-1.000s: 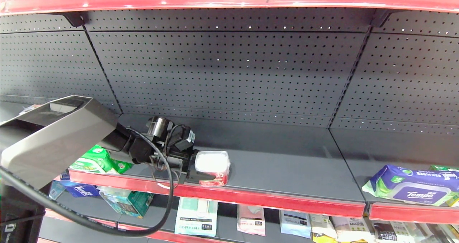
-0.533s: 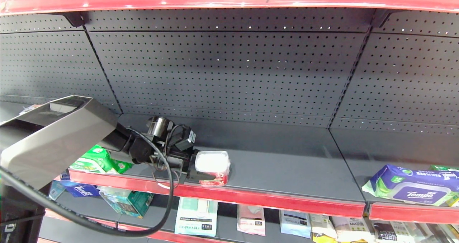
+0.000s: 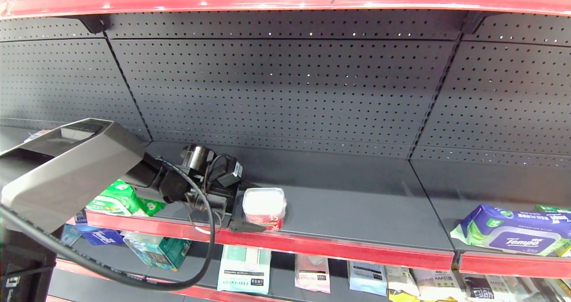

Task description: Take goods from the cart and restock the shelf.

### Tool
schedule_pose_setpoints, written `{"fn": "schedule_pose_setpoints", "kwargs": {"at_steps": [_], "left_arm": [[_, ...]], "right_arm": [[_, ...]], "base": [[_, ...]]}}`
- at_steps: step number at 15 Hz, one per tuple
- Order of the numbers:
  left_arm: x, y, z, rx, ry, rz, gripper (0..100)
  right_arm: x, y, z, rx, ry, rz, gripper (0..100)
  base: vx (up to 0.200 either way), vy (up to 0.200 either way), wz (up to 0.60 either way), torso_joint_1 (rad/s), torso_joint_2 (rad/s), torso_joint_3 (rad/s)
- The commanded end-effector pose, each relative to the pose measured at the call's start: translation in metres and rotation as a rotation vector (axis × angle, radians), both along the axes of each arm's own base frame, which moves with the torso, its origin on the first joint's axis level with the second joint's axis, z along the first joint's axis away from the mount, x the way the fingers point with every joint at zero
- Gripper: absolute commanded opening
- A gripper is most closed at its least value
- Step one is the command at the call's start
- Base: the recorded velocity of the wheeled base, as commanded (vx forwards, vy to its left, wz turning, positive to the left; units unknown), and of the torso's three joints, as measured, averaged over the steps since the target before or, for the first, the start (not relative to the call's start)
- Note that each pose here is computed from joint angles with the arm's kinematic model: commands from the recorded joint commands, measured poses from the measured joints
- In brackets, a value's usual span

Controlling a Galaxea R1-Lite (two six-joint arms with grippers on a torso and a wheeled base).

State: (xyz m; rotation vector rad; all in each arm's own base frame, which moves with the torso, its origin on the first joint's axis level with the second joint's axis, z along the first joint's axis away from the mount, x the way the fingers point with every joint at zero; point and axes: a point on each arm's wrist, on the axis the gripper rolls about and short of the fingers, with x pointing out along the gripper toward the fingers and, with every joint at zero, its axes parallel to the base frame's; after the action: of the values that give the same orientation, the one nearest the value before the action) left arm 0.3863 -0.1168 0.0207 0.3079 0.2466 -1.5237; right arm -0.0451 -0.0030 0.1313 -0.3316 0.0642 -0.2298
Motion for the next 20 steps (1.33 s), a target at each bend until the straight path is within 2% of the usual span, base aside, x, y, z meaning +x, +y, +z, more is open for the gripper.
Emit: {"fn": "schedule_pose_setpoints", "kwargs": {"at_steps": [1,5,10,20], "left_arm": [[0.002,0.003,0.001,0.003,-0.007,0.01,100],[0.004,0.007,0.001,0.004,-0.009,0.024,100],[0.006,0.014,0.001,0.022,-0.017,0.055,100],[0.009,0.021,0.001,0.025,-0.019,0.076,100]], "right_arm": [[0.0,0.0,0.0,0.0,0.001,0.0,0],[0.0,0.0,0.0,0.001,0.004,0.001,0],[0.0,0.0,0.0,0.003,0.003,0.001,0],[0.0,0.0,0.0,0.003,0.003,0.001,0]], "base": [[0.0,0.0,0.0,0.0,0.0,0.0],[0.0,0.0,0.0,0.0,0.0,0.0],[0.0,0.0,0.0,0.0,0.0,0.0],[0.0,0.0,0.0,0.0,0.0,0.0]]}}
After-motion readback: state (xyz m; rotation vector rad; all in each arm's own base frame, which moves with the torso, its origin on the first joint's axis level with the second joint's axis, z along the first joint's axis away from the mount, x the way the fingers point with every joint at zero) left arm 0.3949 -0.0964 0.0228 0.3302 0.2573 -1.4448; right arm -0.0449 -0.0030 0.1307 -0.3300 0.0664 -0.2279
